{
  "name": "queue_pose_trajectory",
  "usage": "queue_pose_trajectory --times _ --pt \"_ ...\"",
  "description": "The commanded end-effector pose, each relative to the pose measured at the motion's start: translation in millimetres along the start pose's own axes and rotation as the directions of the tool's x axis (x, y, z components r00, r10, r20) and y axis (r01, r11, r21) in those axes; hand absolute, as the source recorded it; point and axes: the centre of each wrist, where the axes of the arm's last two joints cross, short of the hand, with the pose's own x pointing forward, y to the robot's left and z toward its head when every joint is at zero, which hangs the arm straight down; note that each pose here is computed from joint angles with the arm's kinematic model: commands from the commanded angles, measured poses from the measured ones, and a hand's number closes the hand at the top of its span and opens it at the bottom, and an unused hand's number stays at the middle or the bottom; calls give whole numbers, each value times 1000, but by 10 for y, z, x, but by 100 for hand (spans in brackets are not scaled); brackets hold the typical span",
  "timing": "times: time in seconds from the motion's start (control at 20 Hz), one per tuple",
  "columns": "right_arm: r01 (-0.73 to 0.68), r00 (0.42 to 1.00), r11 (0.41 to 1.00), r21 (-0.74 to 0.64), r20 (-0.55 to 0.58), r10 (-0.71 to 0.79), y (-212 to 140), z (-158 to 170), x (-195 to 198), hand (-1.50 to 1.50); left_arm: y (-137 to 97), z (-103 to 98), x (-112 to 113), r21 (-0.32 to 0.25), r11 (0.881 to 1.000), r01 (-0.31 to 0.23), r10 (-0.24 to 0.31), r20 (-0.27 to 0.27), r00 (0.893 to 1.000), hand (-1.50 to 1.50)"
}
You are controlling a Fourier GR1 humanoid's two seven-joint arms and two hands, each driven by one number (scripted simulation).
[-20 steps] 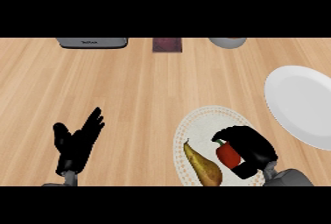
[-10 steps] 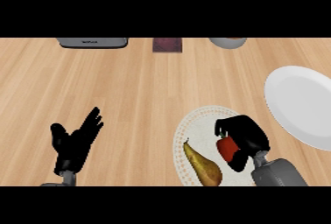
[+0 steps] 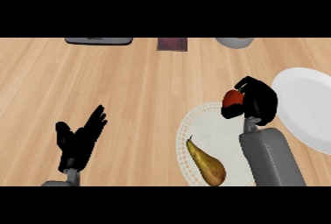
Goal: Pick the bell pepper from the placemat and place it in the plate
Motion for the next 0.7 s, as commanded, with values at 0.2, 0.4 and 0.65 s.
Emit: queue_pose_trajectory --times 0.2,0.4,0.65 --pt "126 951 849 -513 -182 -251 -417 -199 794 150 -125 -64 52 -45 998 32 -32 -4 999 0" --pt "151 915 762 -629 -203 -350 -403 -253 845 150 -98 -109 -5 -27 999 19 -19 -11 1000 0" --pt "181 873 672 -719 -197 -445 -337 -398 649 150 -151 -83 51 -15 1000 -4 3 -25 1000 0"
